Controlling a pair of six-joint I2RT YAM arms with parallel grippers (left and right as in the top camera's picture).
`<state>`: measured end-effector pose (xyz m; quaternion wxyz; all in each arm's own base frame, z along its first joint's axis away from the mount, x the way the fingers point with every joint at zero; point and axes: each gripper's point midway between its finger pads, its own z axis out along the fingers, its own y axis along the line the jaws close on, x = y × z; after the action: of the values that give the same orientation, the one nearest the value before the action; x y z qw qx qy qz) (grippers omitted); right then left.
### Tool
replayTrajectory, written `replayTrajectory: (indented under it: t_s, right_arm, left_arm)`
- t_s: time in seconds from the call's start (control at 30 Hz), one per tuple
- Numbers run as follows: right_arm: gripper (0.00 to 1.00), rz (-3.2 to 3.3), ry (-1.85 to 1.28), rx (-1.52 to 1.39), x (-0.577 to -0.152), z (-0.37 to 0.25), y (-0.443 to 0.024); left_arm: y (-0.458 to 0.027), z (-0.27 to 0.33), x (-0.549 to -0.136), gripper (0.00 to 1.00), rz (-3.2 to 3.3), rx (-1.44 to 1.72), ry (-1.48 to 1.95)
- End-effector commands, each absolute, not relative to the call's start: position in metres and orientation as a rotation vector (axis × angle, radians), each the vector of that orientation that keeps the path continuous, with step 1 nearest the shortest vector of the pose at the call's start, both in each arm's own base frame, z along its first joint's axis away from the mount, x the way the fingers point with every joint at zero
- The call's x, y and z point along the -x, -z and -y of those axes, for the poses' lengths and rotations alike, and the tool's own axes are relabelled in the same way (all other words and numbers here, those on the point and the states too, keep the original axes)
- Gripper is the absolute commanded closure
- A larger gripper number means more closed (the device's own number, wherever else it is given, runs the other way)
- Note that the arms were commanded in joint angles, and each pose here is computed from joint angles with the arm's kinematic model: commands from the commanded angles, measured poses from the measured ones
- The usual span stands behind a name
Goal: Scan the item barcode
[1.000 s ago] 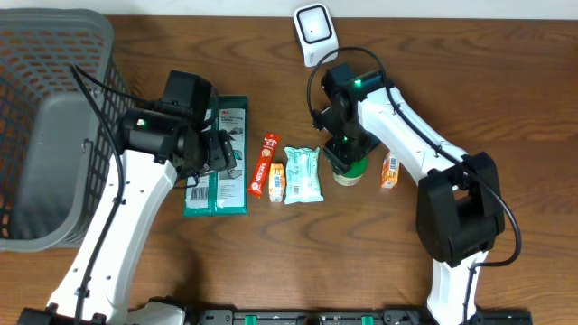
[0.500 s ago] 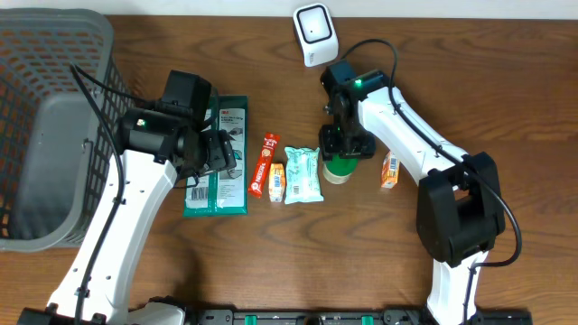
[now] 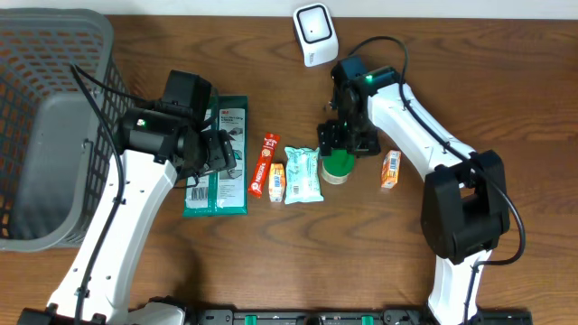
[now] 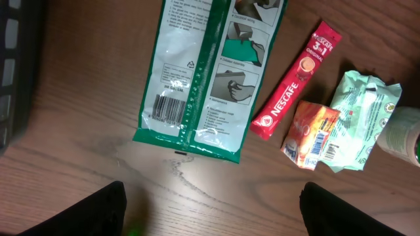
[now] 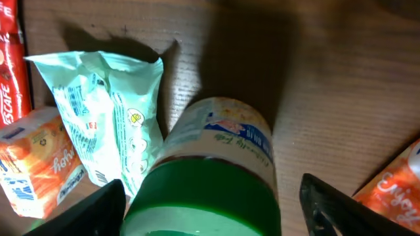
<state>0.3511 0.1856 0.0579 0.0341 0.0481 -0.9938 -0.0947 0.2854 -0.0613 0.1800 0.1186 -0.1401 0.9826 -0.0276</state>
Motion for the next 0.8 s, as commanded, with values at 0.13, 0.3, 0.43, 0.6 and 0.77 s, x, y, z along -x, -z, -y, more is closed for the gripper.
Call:
replayTrajectory:
  t_s: [0.13,0.3,0.43,0.6,0.77]
  right_arm:
    - [0.25,3.075,0.213,-0.180,-0.355,-0.175,-0.055]
    - [0.25,3.095,0.135,-0.109,-0.364,-0.149,-0.054]
    - [0.01,3.081,0.266,-0.211,-0.367,-0.157,-0.063]
    - [0.01,3.113,0.304,-0.270,-0.376,-0.162,-0.096]
    - [0.01,3.139,0.317,-0.276,-0.379,-0.163,-0.147]
  left_arm:
    - [-0.183,0.061,-0.286,0.15,-2.863,0.402,0.074]
    - [-0.183,0.061,-0.286,0.15,-2.863,0.402,0.074]
    - [-0.183,0.061,-0.286,0.15,-2.863,0.402,0.074]
    - [-0.183,0.061,-0.286,0.15,-2.863,0.402,0.074]
    - [-0.183,0.061,-0.286,0.15,-2.863,0.402,0.074]
